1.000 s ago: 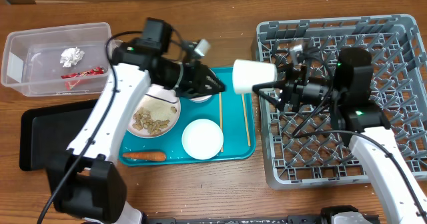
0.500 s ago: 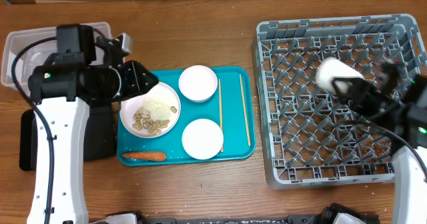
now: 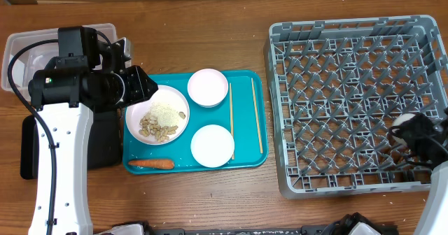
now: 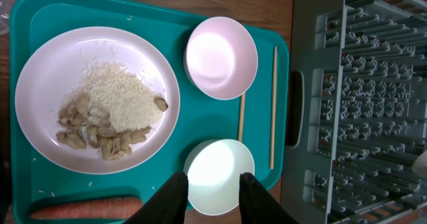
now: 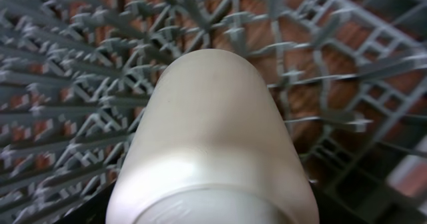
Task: Sort waste into correct bins and load items into the dishwasher
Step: 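Place the white cup upside down in the rack's lower right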
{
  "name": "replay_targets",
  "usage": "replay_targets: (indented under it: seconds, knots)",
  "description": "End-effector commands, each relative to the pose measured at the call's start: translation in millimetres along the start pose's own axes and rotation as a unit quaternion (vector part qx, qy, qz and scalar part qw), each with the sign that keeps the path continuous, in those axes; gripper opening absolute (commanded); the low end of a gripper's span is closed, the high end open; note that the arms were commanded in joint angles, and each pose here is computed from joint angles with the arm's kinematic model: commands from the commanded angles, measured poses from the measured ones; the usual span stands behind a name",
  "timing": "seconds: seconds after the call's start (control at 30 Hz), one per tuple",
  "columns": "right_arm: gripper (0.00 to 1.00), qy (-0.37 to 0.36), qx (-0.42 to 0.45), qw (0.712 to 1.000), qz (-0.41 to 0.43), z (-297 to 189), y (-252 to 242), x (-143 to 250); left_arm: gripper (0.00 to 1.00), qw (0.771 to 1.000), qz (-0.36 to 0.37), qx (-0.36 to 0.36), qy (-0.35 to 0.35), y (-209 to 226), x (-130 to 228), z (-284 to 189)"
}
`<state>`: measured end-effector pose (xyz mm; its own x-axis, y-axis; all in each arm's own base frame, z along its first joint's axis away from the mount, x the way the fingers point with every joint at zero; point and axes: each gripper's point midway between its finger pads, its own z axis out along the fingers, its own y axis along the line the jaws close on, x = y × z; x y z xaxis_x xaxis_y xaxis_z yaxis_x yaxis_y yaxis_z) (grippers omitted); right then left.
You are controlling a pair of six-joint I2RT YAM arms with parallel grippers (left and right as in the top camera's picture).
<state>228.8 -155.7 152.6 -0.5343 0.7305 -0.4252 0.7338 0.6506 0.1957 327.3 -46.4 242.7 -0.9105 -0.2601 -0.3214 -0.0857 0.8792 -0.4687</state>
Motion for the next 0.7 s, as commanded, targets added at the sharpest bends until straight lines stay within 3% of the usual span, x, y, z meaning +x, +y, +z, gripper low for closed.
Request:
replay_targets:
  seconds: [0.0, 0.1, 0.27, 0.33, 0.37, 0.43, 0.67]
  knots:
    - [0.31, -0.031, 0.056, 0.998, 0.013, -10, -18, -15, 0.28, 1.000, 0.015, -0.004, -0.012, -1, -5, -6]
    - [0.32, -0.007, 0.064, 0.998, 0.013, -1, -21, -9, 0.28, 1.000, 0.014, -0.004, -0.010, -1, -4, -6]
    - [0.42, 0.048, 0.077, 0.996, 0.015, 16, -26, 7, 0.28, 1.000, 0.013, -0.004, -0.008, -1, -3, -6]
    - [0.59, 0.064, 0.066, 0.996, 0.016, 22, -22, 11, 0.29, 1.000, 0.013, -0.004, -0.008, -1, -3, -6]
    - [0.74, 0.070, 0.057, 0.996, 0.017, 25, -19, 12, 0.32, 1.000, 0.013, -0.005, -0.008, -1, -3, -6]
    - [0.86, 0.071, 0.038, 0.997, 0.018, 26, -13, 11, 0.39, 1.000, 0.014, -0.006, -0.008, 0, -3, -6]
    - [0.93, 0.055, -0.048, 0.997, 0.015, 2, 24, -10, 0.49, 1.000, 0.010, -0.024, -0.004, 6, 0, -6]
